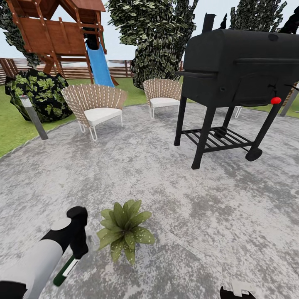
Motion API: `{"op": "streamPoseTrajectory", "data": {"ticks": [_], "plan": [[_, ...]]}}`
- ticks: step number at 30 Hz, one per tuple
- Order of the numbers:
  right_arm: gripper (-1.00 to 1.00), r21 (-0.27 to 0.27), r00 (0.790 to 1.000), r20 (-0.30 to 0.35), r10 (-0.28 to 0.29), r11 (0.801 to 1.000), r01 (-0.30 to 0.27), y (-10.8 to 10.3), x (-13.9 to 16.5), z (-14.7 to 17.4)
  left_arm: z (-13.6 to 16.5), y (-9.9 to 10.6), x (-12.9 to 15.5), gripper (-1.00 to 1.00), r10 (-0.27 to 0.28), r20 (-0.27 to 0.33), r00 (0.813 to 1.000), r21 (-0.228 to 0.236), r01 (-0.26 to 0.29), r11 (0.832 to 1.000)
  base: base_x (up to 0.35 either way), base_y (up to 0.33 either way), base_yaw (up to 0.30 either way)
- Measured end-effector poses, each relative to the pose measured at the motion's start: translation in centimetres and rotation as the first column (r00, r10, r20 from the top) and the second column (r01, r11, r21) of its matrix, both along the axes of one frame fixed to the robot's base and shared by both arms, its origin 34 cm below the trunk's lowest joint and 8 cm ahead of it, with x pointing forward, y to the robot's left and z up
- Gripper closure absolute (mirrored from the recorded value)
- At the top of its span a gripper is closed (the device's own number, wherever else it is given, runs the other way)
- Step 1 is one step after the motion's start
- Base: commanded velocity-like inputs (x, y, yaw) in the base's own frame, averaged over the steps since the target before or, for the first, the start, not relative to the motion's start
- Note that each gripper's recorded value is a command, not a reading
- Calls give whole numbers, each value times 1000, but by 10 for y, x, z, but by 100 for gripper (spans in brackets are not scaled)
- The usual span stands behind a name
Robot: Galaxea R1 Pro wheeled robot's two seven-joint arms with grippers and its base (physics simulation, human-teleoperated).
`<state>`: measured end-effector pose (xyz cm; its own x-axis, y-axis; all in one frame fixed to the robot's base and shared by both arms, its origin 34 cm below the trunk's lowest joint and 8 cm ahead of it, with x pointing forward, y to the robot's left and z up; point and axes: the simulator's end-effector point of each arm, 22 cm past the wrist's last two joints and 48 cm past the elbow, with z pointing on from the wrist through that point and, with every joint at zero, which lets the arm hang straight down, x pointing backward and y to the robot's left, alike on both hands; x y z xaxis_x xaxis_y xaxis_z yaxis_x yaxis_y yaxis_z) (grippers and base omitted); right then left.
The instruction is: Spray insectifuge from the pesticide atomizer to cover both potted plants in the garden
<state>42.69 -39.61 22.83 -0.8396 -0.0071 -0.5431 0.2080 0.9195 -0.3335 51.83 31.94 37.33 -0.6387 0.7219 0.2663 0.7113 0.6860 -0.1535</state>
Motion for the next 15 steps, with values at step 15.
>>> {"op": "streamPoseTrajectory", "data": {"ticks": [15], "plan": [[-100, -4, 1000, 1, -7, 1000, 7, -2, 0, 1, 3, 0, 6, 100, 3, 14, 1000, 0, -3, 1000, 0, 135, -59]]}}
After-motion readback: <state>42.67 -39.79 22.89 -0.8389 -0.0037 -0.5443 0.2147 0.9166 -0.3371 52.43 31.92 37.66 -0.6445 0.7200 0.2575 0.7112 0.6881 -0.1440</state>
